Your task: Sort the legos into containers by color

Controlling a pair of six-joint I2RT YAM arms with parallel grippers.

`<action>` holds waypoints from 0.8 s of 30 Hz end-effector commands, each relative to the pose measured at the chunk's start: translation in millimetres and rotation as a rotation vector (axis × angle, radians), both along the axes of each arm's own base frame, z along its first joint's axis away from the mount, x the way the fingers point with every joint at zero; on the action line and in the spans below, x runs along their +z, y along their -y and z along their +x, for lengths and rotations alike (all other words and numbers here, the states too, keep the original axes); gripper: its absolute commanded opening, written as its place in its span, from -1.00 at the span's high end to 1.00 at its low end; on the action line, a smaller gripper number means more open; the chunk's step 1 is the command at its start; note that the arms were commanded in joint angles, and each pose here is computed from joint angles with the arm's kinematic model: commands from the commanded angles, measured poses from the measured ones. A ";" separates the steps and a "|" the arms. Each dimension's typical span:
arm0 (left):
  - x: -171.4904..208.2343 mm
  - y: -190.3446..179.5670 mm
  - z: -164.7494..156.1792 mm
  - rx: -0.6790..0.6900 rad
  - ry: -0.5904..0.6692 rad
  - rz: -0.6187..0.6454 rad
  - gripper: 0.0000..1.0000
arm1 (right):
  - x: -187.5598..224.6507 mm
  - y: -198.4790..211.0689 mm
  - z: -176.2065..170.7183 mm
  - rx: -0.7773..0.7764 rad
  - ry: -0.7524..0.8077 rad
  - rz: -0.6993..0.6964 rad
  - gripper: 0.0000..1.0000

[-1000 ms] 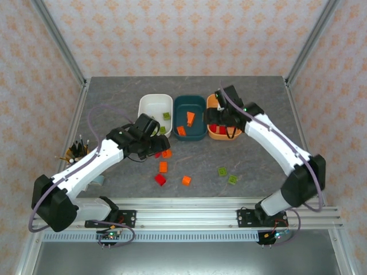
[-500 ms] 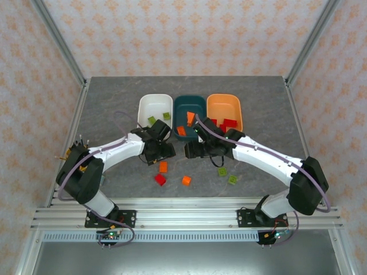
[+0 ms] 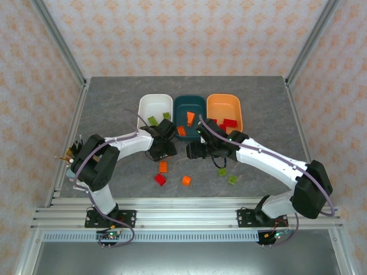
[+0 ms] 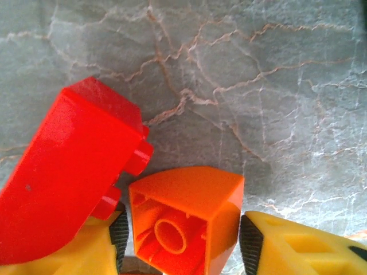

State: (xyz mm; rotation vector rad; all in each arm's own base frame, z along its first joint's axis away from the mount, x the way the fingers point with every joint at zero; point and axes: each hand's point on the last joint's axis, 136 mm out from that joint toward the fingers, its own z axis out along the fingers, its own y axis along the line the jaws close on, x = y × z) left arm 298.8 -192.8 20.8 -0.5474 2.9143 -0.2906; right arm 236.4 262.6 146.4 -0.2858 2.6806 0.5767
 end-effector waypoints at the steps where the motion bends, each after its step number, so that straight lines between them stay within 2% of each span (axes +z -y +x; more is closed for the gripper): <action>1: -0.5 -2.3 16.0 -0.008 0.044 0.042 -0.03 | 2.6 4.5 0.6 -0.021 0.017 0.000 -0.36; 8: -5.6 -1.3 16.8 -0.020 0.030 0.047 0.30 | 1.5 6.3 0.2 -0.025 0.016 -0.007 -0.36; 11: 3.2 -1.7 14.6 -0.018 0.043 0.039 0.34 | 2.7 8.0 1.1 -0.031 0.023 -0.010 -0.36; 17: 54.5 4.1 4.6 -0.046 0.117 0.011 0.35 | 26.8 27.5 13.1 -0.114 0.127 -0.034 -0.36; 24: 108.9 14.0 18.3 -0.059 0.203 -0.038 0.40 | 58.3 51.4 37.2 -0.285 0.181 0.073 -0.36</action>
